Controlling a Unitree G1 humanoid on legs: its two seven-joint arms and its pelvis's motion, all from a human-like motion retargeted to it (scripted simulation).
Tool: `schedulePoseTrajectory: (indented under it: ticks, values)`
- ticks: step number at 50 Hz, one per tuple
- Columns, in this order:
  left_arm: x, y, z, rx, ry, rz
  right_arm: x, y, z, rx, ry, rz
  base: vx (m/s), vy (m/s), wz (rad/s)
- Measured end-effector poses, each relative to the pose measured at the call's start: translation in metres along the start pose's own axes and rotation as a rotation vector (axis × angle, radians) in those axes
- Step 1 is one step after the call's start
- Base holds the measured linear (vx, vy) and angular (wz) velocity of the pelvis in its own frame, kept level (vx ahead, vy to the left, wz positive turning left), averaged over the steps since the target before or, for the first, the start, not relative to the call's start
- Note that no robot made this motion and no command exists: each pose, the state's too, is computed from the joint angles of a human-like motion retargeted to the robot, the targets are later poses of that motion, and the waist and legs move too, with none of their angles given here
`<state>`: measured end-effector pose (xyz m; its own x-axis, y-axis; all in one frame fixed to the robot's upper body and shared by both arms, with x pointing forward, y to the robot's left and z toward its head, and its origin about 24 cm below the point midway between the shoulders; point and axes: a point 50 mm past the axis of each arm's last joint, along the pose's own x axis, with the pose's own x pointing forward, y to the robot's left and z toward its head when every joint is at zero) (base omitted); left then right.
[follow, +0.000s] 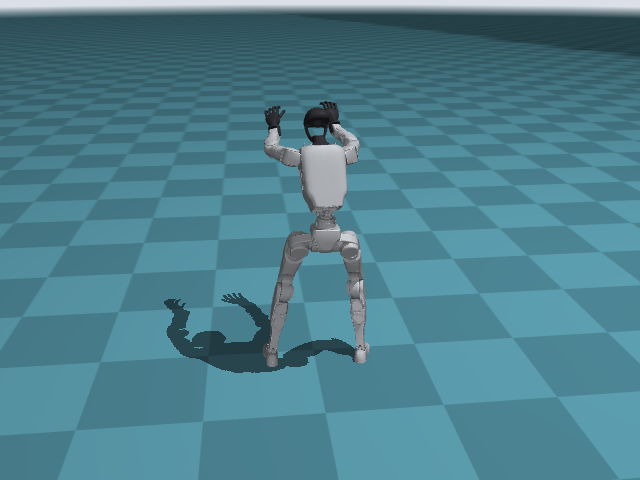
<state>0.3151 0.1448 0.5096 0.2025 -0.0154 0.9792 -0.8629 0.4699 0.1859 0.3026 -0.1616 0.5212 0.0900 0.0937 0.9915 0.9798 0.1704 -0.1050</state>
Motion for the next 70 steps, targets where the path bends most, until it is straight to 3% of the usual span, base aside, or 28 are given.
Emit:
schedulePoseTrajectory:
  ticks: [6,13,18,22,26,30,35,41,45,49,52,55,62,65,70]
  values:
    - [-0.055,-0.065,-0.025,-0.134,0.214,-0.202,-0.054,0.054,-0.017,0.114,0.188,0.202,0.0,0.0,0.0]
    - [-0.189,-0.101,-0.065,-0.121,0.215,-0.448,-0.183,0.107,-0.016,0.199,0.207,0.45,0.0,0.0,0.0]
    - [-0.303,-0.071,-0.094,-0.105,0.296,-0.519,-0.304,0.097,-0.042,0.176,0.322,0.585,0.08,0.03,-0.16]
    - [-0.375,-0.016,-0.11,-0.045,0.394,-0.507,-0.37,0.042,-0.069,0.141,0.338,0.577,0.15,0.04,-0.28]
    - [-0.421,0.058,-0.124,0.084,0.585,-0.402,-0.396,-0.027,-0.097,0.005,0.325,0.616,0.12,0.05,0.01]
    - [-0.413,0.124,-0.128,0.217,0.569,-0.286,-0.37,-0.083,-0.108,-0.048,0.264,0.512,0.11,0.04,-0.02]
    - [-0.332,0.139,-0.117,0.187,0.267,-0.136,-0.288,-0.111,-0.103,-0.118,0.002,0.268,0.03,0.01,-0.01]
    - [-0.196,0.079,-0.091,-0.025,-0.032,-0.002,-0.174,-0.086,-0.094,-0.137,-0.164,0.033,-0.08,0.01,-0.02]
    - [-0.094,0.011,-0.043,0.145,-0.094,-0.008,-0.116,-0.077,-0.108,-0.012,-0.029,0.048,-0.17,0.0,0.03]
    - [-0.05,0.002,-0.063,0.169,0.086,0.023,-0.052,-0.011,-0.068,0.165,0.137,-0.022,-0.15,-0.03,0.06]
    - [-0.055,-0.004,-0.087,0.021,0.282,0.061,-0.05,0.03,-0.044,0.182,0.288,0.034,-0.08,-0.03,0.13]
    - [-0.069,-0.039,-0.084,-0.012,0.451,-0.045,-0.058,0.047,-0.051,0.11,0.323,0.215,-0.08,-0.01,0.09]
    - [-0.173,-0.083,-0.101,0.002,0.381,-0.287,-0.158,0.094,-0.029,0.148,0.189,0.395,-0.01,0.0,-0.01]
    - [-0.226,-0.074,-0.111,-0.009,0.338,-0.334,-0.214,0.094,-0.028,0.276,0.218,0.419,0.05,-0.01,-0.15]
    - [-0.326,-0.028,-0.122,-0.064,0.438,-0.343,-0.328,0.061,-0.064,0.233,0.422,0.503,0.03,0.0,-0.03]
